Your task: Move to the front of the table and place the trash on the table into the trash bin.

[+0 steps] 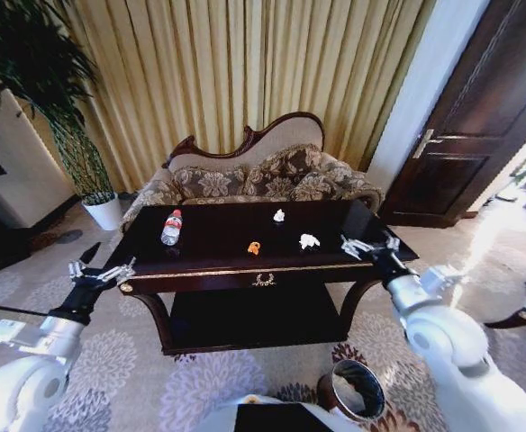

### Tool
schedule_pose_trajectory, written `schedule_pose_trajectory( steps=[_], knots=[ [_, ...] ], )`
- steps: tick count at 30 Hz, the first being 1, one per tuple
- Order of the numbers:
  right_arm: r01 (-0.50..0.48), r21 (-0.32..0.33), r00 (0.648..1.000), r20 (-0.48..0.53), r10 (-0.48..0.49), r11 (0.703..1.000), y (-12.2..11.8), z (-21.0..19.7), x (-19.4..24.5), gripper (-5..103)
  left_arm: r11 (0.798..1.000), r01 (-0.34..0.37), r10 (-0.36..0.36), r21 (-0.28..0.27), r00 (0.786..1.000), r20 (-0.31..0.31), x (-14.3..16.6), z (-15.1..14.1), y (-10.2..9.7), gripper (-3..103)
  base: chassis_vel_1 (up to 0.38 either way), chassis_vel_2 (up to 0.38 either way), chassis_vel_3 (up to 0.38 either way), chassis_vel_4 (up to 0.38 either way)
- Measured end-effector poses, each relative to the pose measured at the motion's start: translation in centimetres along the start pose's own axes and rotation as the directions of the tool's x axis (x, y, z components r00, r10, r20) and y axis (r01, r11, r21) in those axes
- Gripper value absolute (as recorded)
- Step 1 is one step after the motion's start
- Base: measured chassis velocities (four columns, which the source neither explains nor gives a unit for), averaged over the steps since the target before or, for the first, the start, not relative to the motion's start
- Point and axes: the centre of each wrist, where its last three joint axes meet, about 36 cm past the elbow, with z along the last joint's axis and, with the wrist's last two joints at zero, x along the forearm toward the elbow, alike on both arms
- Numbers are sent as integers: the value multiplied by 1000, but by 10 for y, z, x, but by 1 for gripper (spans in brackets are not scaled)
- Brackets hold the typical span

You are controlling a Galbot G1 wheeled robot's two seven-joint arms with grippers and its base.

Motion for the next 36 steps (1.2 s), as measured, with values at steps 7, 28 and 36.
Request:
schedule_pose_trajectory(
  steps=[7, 28, 36],
  knots=[
    [55, 57, 992, -117, -48, 997, -30, -26, -55, 100, 1000, 15, -16, -9, 999, -32, 15, -3, -11, 100, 0, 0, 0, 0],
    [172, 1, 962, -215, -168, 985, -3, -7, -156, 100, 993, 114, -114, -4, 992, -63, 48, -6, -35, 100, 0, 0, 0, 0],
    [141, 28, 947, -296, -126, 990, -7, 20, -136, 100, 993, 116, -117, -10, 992, -54, 49, -10, -34, 100, 0, 0, 0, 0]
  ],
)
